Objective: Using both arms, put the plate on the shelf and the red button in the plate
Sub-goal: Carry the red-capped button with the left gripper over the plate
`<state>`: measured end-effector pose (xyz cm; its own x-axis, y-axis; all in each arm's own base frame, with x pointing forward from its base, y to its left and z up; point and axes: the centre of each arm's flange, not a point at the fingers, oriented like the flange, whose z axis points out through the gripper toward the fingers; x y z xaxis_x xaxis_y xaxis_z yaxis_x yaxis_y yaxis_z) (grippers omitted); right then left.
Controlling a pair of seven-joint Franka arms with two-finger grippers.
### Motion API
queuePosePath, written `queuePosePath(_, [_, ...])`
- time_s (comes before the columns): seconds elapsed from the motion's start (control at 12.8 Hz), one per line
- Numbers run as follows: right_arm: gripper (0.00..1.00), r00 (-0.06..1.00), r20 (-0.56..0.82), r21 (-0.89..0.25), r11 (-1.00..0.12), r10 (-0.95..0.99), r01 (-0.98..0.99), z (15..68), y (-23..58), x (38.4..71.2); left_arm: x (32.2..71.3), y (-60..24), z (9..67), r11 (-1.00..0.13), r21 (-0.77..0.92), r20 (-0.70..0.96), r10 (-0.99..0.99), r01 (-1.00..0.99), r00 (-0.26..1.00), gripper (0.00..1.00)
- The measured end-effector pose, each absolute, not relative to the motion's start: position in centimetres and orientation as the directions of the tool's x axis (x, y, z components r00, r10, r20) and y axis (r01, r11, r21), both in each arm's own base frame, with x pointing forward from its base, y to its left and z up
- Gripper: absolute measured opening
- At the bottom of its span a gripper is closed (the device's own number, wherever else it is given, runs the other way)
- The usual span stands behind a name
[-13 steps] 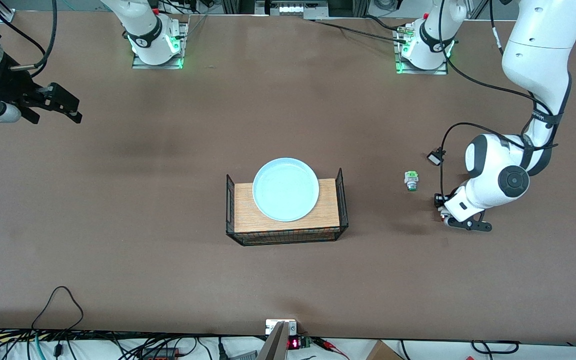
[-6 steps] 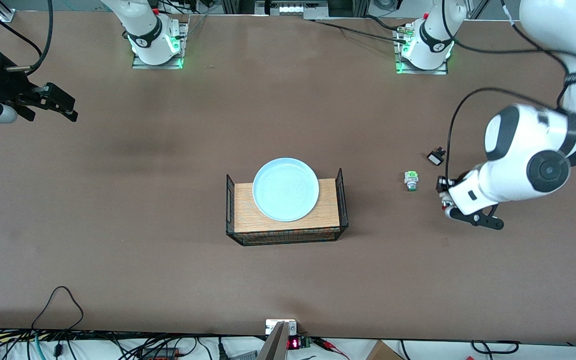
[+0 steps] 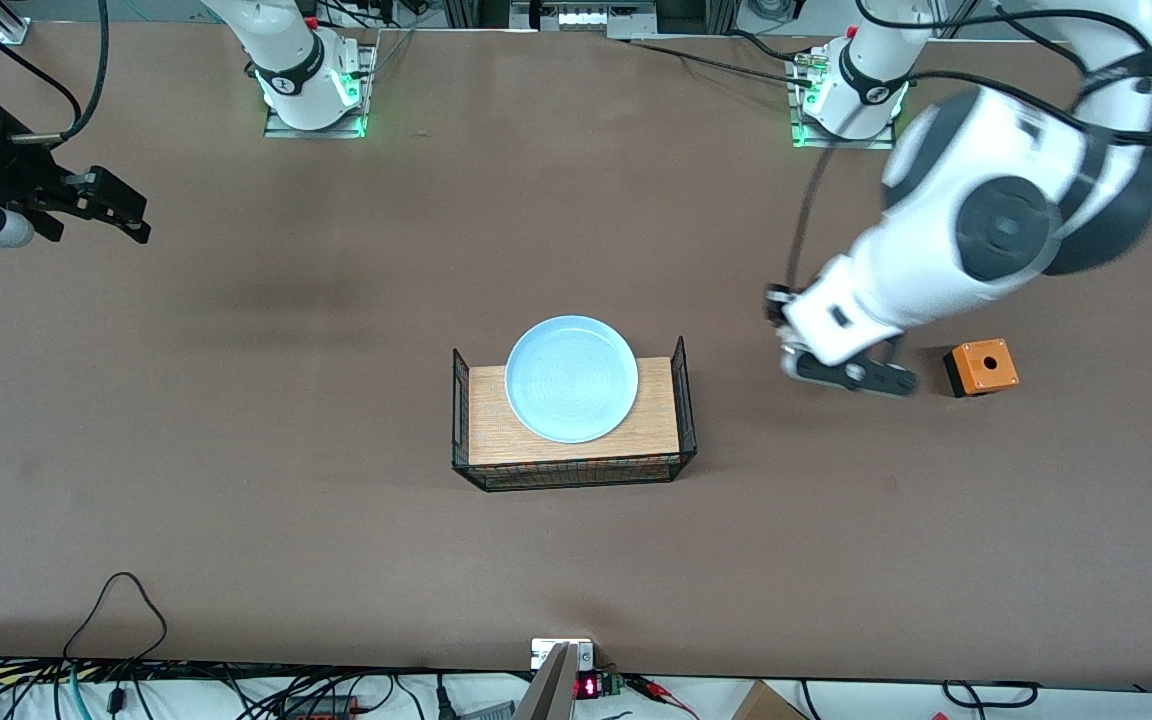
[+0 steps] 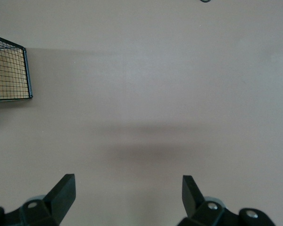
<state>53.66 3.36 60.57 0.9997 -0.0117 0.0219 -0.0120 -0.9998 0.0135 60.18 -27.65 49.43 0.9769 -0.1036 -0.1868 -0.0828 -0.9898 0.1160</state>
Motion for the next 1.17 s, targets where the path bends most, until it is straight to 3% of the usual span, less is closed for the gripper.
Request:
queuePosePath(0.39, [1.00,0.999,0.033,0.014,-1.000,-0.011,-0.011,61.1,3.4,53.4,57.0,-41.4,50.2,-0.983,0.183,-0.149,-0.003,0.025,0.989,0.41])
queuePosePath(1.17, [1.00,0.999,0.034,0.014,-1.000,-0.010,-0.011,61.2,3.5,53.3,59.8,-47.5,35.5,-0.980,0.180,-0.061,0.073,0.083,0.995,0.41])
